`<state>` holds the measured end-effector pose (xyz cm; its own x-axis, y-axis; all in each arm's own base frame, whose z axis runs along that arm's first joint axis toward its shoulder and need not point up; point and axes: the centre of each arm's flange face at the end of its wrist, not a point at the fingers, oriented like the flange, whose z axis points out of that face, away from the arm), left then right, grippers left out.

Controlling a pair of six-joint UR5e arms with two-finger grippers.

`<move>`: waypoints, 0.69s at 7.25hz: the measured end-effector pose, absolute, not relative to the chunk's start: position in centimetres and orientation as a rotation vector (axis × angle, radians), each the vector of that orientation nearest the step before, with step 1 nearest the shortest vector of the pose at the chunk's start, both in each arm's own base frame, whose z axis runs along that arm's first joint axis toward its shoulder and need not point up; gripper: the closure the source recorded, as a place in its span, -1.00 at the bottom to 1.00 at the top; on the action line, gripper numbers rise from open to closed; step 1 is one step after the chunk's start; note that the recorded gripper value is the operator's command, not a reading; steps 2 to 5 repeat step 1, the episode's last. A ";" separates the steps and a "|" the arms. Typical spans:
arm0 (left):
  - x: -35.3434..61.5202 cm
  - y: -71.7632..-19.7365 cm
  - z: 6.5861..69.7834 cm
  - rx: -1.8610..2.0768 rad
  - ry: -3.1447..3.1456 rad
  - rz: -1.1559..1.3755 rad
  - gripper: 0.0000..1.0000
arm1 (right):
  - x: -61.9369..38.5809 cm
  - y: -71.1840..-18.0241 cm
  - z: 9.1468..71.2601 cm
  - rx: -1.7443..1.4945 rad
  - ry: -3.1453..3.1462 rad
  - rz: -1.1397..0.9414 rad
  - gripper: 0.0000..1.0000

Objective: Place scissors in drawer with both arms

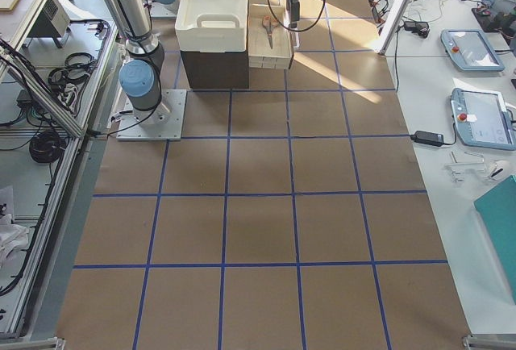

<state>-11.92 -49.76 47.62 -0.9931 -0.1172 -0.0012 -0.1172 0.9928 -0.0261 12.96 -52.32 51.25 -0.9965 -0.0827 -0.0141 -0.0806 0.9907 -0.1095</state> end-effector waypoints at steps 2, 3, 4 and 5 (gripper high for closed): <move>-11.9 -49.8 47.6 -0.184 3.133 -0.039 -1.00 | 13.0 -52.3 51.2 -0.127 3.116 -0.170 -1.00; -11.9 -49.8 47.6 -0.184 3.133 -0.039 -1.00 | 13.0 -52.3 51.2 -0.127 3.116 -0.170 -1.00; -11.9 -49.8 47.6 -0.184 3.133 -0.039 -1.00 | 13.0 -52.3 51.2 -0.127 3.116 -0.170 -1.00; -11.9 -49.8 47.6 -0.184 3.133 -0.039 -1.00 | 13.0 -52.3 51.2 -0.127 3.116 -0.170 -1.00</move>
